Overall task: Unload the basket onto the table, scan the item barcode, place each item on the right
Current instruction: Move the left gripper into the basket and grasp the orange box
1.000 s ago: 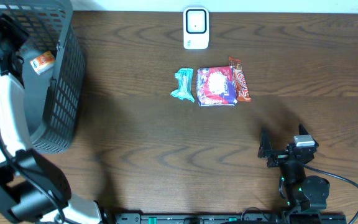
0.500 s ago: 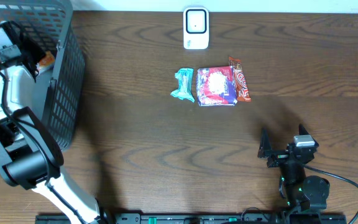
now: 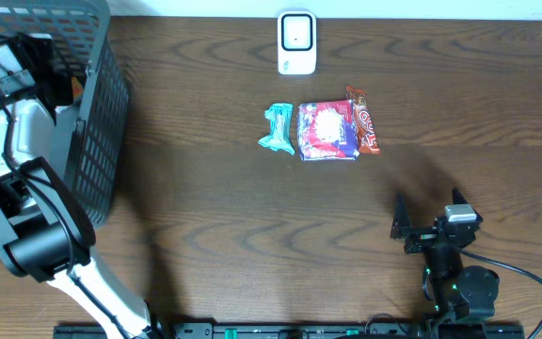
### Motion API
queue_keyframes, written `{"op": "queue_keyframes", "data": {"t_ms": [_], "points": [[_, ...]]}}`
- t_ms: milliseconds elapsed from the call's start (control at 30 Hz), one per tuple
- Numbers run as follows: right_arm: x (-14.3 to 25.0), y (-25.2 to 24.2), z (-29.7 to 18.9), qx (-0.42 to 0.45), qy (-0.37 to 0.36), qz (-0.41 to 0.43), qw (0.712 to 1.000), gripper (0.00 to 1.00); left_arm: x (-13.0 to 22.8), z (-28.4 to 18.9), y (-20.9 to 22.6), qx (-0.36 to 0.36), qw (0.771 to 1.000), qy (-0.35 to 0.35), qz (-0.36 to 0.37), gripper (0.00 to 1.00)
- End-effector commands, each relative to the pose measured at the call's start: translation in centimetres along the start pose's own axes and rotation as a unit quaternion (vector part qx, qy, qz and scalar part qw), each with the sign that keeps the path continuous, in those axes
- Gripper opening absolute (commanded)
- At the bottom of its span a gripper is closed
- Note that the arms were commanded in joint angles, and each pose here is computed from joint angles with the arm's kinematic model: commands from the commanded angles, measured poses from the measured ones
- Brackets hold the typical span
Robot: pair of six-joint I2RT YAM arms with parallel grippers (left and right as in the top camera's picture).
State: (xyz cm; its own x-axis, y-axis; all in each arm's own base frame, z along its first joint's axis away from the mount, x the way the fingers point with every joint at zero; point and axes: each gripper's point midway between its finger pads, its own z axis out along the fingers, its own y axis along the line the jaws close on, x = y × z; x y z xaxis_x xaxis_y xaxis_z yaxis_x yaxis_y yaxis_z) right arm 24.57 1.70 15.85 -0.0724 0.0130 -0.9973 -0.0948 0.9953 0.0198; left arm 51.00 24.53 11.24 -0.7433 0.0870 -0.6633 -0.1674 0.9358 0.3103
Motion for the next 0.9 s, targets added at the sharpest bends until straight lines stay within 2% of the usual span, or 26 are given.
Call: {"op": "queue_keyframes", "data": {"t_ms": [0, 167, 600, 700, 833, 867], "points": [[0.1, 0.1, 0.0, -0.001, 0.000, -0.004, 1.000, 0.99, 1.7, 1.6, -0.4, 0.006, 0.999, 0.019, 0.038, 0.77], [0.1, 0.1, 0.0, -0.001, 0.000, -0.004, 1.000, 0.99, 1.3, 2.8, -2.7, 0.064, 0.997, -0.010, 0.046, 0.80], [0.1, 0.1, 0.0, -0.001, 0.000, -0.004, 1.000, 0.99, 3.9, 5.4, -4.1, 0.082, 0.994, 0.011, 0.065, 0.78], [0.1, 0.1, 0.0, -0.001, 0.000, -0.004, 1.000, 0.99, 5.0, 5.9, -4.6, 0.089, 0.994, 0.025, 0.064, 0.66], [0.1, 0.1, 0.0, -0.001, 0.000, -0.004, 1.000, 0.99, 6.2, 6.1, -4.2, 0.075, 0.994, 0.052, 0.065, 0.19], [0.1, 0.1, 0.0, -0.001, 0.000, -0.004, 1.000, 0.99, 6.4, 6.0, -3.9, 0.068, 0.994, 0.058, 0.065, 0.13]]}}
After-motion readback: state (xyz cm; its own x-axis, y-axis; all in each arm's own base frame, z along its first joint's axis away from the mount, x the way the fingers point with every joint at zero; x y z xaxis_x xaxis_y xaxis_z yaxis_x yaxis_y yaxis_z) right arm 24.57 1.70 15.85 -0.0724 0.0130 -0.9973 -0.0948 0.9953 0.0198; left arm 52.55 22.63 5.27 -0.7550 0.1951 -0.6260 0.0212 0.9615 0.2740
